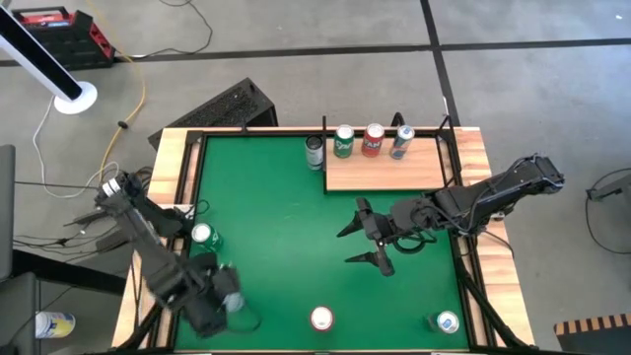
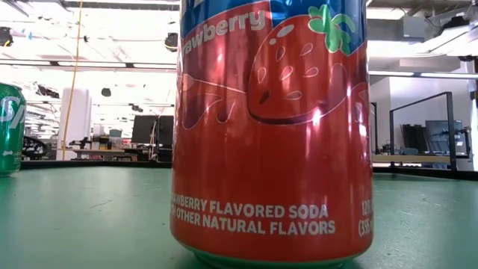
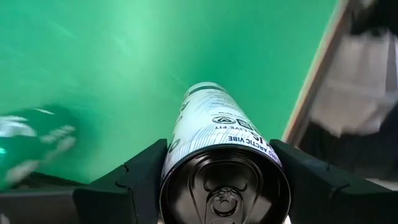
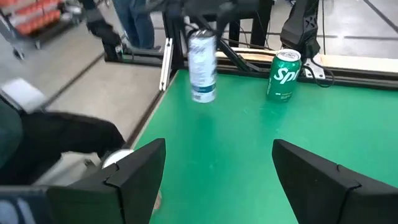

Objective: Place canned beverage on shelf
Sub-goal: Put the bottom white and blue soda can on the shelf

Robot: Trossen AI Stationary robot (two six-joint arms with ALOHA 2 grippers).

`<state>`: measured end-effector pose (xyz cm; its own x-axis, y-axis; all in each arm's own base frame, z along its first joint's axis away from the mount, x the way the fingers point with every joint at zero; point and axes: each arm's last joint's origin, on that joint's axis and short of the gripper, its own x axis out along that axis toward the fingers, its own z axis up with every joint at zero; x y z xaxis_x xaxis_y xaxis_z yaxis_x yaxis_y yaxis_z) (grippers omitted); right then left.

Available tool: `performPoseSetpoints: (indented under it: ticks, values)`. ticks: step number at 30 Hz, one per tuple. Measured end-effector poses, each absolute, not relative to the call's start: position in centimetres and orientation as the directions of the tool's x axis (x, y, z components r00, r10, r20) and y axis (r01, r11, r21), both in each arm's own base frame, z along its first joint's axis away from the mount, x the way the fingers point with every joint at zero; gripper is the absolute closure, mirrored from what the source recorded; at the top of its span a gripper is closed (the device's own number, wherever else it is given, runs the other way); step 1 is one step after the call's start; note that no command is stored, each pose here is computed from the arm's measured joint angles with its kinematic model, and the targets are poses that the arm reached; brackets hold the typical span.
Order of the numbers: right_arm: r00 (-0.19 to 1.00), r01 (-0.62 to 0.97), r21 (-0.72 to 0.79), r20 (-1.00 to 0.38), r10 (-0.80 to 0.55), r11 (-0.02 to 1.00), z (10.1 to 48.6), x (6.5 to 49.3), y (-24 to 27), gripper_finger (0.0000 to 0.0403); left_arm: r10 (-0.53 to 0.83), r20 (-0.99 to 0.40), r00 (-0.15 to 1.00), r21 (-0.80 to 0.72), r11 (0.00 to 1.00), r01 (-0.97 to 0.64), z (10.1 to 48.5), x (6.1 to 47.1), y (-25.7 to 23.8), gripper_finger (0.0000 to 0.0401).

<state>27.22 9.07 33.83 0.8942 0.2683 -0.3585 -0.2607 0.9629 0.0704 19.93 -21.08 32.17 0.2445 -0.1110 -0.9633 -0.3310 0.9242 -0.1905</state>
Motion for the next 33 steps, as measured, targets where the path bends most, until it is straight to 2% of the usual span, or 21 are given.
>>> performPoseSetpoints:
  ticks: [4,7,14,19,22,24,26,29,31,33]
  values:
    - [0.878,-0.302,-0.036,-0.401,0.263,0.953,33.6,26.7,8.9,0.0083,-0.042,-0.948,0.316,-0.208,0.832,-0.514,33.8,23.0,-17.4,0.0158]
    - [0.867,-0.335,-0.111,-0.425,0.26,0.936,33.8,26.1,8.7,0.0083,-0.01,-0.947,0.322,-0.221,0.748,-0.625,33.7,25.4,-14.4,0.0157]
    - [0.848,-0.355,-0.16,-0.47,0.245,0.921,34.4,24.1,7.8,0.0083,0.053,-0.944,0.327,-0.255,0.513,-0.82,33.4,28.6,-7.5,0.0159]
    - [0.835,-0.35,-0.158,-0.499,0.231,0.923,34.8,22.8,7.1,0.0083,0.108,-0.961,0.255,-0.196,0.388,-0.901,33.0,28.9,-4.3,0.0159]
    - [0.824,-0.354,-0.157,-0.518,0.229,0.922,34.9,22.1,6.9,0.0083,0.071,-0.976,0.206,-0.168,0.352,-0.921,32.3,29.3,-3.2,0.0159]
    - [0.815,-0.358,-0.156,-0.533,0.226,0.921,34.9,21.7,6.8,0.0083,0.05,-0.972,0.23,-0.188,0.421,-0.887,32.0,30.1,-3.0,0.0159]
    - [0.791,-0.373,-0.16,-0.569,0.223,0.914,34.7,21.1,6.6,0.0083,-0.021,-0.947,0.321,-0.27,0.592,-0.76,31.9,31.4,-3.3,0.0159]
    - [0.784,-0.381,-0.167,-0.579,0.223,0.909,34.9,20.4,6.4,0.0083,-0.157,-0.857,0.491,-0.397,0.809,-0.433,32.5,33.4,-4.5,0.0159]
    - [0.798,-0.373,-0.166,-0.559,0.224,0.913,35.2,20.2,6.3,0.0083,-0.214,-0.806,0.551,-0.389,0.895,-0.221,33.0,33.9,-5.3,0.0159]
    - [0.802,-0.369,-0.163,-0.553,0.226,0.915,35.4,19.8,6.1,0.0083,-0.243,-0.782,0.573,-0.316,0.948,-0.029,33.3,34.0,-5.9,0.0159]
